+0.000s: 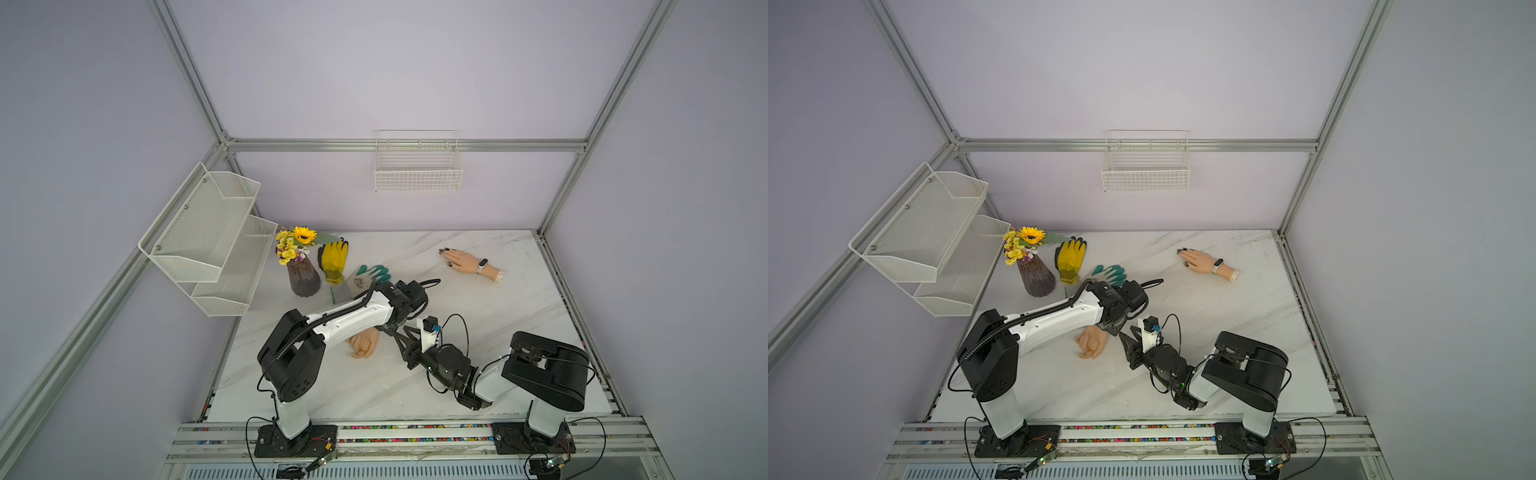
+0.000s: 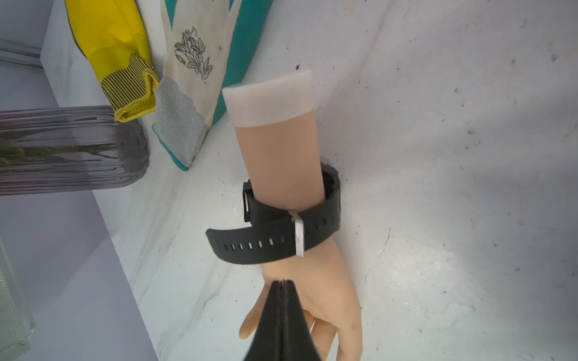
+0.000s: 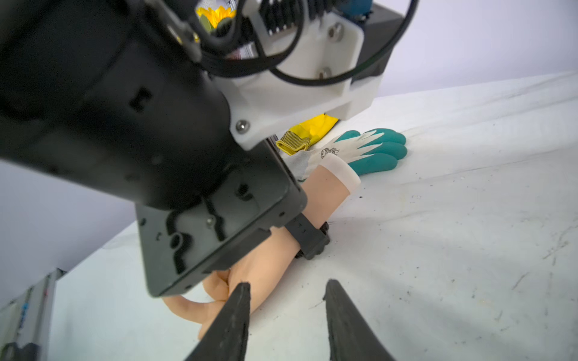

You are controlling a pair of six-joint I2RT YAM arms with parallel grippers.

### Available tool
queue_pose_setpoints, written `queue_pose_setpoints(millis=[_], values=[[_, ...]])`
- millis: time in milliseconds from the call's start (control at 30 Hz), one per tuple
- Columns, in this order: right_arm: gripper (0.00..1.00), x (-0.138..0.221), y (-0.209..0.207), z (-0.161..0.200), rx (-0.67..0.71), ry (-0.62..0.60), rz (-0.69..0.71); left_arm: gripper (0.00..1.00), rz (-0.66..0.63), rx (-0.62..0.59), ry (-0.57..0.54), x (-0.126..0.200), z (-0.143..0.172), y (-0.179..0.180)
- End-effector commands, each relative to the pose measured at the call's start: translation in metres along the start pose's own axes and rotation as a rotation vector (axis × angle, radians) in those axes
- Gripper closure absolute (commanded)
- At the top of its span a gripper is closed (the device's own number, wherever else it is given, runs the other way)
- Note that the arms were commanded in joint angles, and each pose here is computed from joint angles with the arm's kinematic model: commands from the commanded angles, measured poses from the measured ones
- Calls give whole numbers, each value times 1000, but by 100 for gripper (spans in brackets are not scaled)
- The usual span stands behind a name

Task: Take off the watch
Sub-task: Untie the watch from the hand.

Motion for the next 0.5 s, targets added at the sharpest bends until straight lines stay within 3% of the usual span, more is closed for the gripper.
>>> queue_pose_setpoints(millis=[0, 33, 167, 333, 467], values=[[58, -11, 10, -7, 76, -50, -27, 94, 50, 52, -29, 12, -5, 12], [58, -14, 11, -4, 76, -38, -38, 86, 85, 81, -29, 15, -5, 15], [56, -24, 19, 5, 61, 2, -99, 73, 255, 276, -57, 24, -4, 39], [55, -52, 21, 18, 39, 171, -118, 56, 541, 693, -188, 34, 16, 93], [53, -63, 18, 10, 56, 225, -80, 48, 779, 905, -221, 28, 31, 112]])
Point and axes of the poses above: each gripper's point midway between its finger pads, its own x axis back along the fingers, its own y axis along the line the jaws close on, z = x × y, the point moved 4 cm from there along x, back along the fingers, and after that the axes turned 3 degrees about x, right-handed, at the moved point
